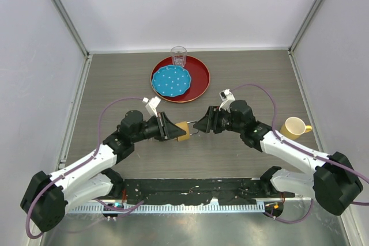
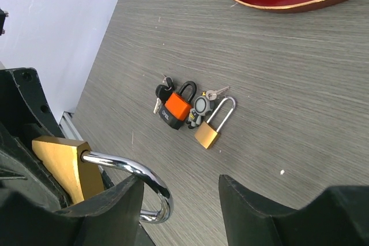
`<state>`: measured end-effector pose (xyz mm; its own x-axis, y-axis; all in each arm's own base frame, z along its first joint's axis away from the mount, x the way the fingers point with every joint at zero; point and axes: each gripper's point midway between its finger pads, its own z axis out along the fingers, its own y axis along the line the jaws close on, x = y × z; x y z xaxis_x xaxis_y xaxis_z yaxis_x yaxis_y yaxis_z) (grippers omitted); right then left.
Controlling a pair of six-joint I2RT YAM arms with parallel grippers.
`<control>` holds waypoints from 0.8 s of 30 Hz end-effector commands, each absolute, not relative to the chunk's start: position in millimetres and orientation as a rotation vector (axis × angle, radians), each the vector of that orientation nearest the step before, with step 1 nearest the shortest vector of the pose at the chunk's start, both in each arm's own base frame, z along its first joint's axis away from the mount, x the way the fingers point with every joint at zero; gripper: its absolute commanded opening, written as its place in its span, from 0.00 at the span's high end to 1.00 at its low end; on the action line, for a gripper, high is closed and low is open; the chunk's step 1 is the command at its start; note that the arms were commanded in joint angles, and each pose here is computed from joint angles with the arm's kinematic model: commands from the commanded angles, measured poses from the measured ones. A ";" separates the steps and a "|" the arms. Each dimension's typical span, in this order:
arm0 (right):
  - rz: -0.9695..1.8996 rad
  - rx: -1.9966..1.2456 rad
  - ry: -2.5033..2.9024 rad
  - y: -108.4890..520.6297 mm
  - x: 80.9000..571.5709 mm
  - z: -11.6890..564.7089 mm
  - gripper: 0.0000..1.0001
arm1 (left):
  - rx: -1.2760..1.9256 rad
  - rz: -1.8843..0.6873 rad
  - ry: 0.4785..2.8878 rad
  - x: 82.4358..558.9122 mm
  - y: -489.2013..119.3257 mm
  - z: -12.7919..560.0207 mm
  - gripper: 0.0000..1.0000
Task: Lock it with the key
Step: Lock the lock.
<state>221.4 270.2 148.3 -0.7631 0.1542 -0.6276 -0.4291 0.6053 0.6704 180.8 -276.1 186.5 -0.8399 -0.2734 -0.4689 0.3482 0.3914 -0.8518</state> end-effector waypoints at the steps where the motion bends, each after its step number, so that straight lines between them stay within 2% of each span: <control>1: 1.172 -0.230 2.040 283.2 239.6 181.1 0.41 | 0.143 -1.584 1.885 185.8 -285.2 241.2 1.00; 4: 1.189 -0.236 2.040 286.8 239.9 179.2 0.46 | 0.143 -1.587 1.884 186.6 -286.2 241.7 1.00; 7: 1.215 -0.235 2.028 288.6 238.5 180.7 0.62 | 0.148 -1.590 1.885 186.4 -286.8 241.3 1.00; 8: 1.224 -0.235 2.018 289.1 237.7 181.7 0.72 | 0.150 -1.592 1.884 186.2 -286.9 241.6 1.00; 12: 1.231 -0.229 1.995 287.0 236.2 187.9 0.90 | 0.167 -1.592 1.897 184.3 -287.6 237.5 1.00; 17: 1.222 -0.243 1.997 286.1 234.9 189.2 0.98 | 0.189 -1.600 1.915 182.8 -290.2 235.1 1.00; 24: 1.238 -0.260 1.997 287.8 232.1 191.5 0.98 | 0.247 -1.612 1.947 179.9 -295.4 229.7 1.00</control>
